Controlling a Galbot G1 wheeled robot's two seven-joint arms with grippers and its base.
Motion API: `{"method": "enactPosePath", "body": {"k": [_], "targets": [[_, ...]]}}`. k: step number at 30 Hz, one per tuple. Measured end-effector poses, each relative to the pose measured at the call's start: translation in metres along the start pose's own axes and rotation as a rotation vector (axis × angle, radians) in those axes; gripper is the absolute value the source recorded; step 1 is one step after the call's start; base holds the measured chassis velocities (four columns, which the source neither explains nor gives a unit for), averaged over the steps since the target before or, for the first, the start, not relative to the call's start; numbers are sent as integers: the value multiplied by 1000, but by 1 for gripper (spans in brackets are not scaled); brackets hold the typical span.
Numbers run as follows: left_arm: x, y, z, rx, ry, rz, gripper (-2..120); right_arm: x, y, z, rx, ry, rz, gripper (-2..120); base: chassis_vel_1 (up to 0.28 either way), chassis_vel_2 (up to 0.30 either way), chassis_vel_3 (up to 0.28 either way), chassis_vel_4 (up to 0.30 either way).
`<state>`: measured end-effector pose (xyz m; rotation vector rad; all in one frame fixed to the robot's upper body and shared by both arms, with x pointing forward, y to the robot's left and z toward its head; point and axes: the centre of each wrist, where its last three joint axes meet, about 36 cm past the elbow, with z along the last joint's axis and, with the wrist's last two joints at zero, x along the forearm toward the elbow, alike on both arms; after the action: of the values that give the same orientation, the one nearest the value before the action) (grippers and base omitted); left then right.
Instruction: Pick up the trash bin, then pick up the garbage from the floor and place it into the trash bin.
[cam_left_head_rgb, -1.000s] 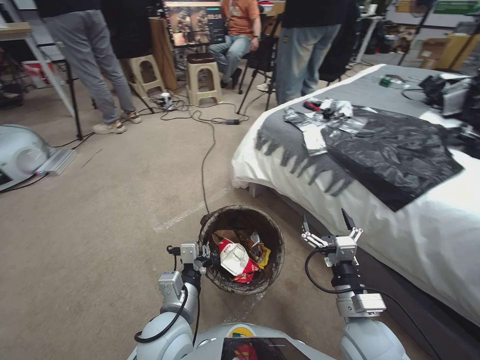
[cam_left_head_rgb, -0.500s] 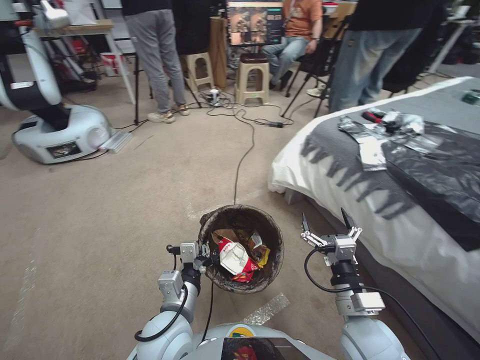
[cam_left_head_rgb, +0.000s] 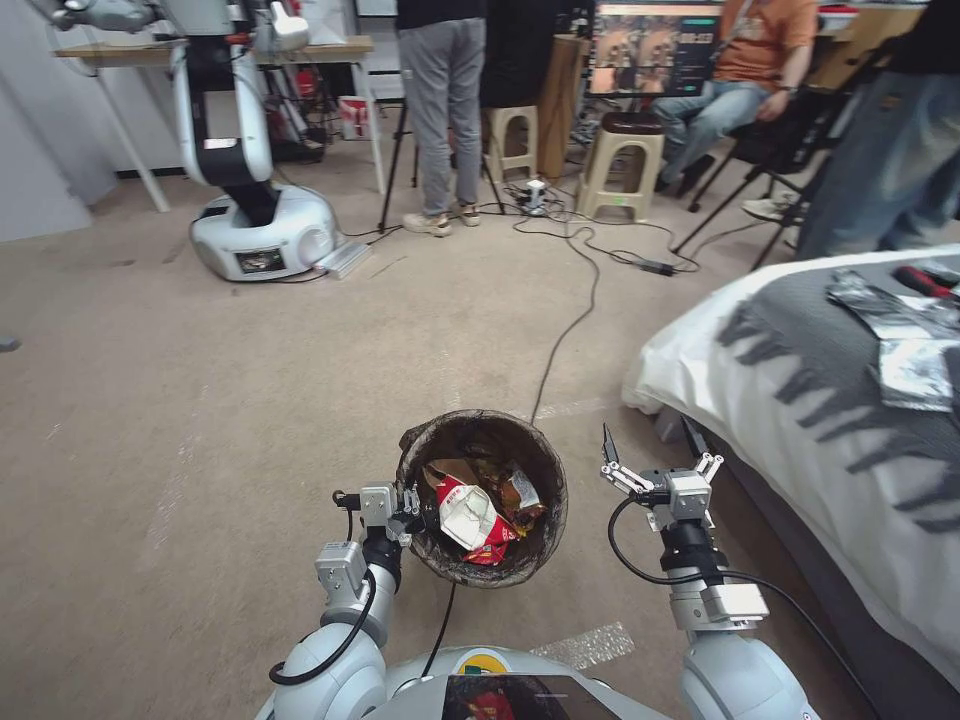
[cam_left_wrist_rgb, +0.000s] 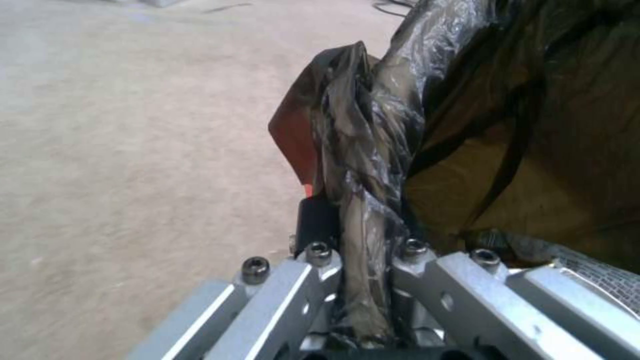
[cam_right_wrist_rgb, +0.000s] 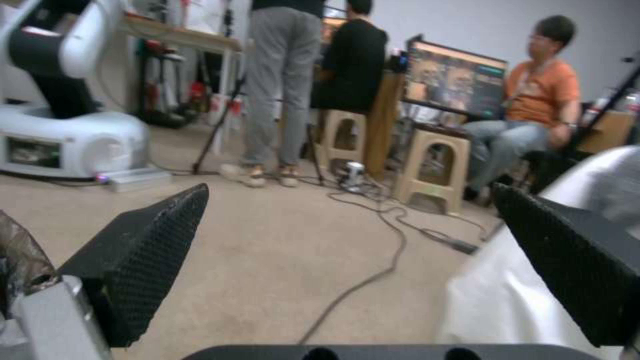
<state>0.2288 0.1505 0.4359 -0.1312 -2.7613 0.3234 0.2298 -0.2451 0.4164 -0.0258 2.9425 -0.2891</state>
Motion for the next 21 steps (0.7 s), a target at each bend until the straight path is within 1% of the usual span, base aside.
{"method": "enactPosePath", "body": {"k": [16, 21], "targets": [[2, 0, 0, -3, -2, -1, 2, 1, 2, -1, -6, 1, 7, 100, 127, 125, 124, 127], [2, 0, 0, -16, -18, -10, 2, 1, 2, -1, -8, 0, 11, 100, 54, 53, 49, 54]]}}
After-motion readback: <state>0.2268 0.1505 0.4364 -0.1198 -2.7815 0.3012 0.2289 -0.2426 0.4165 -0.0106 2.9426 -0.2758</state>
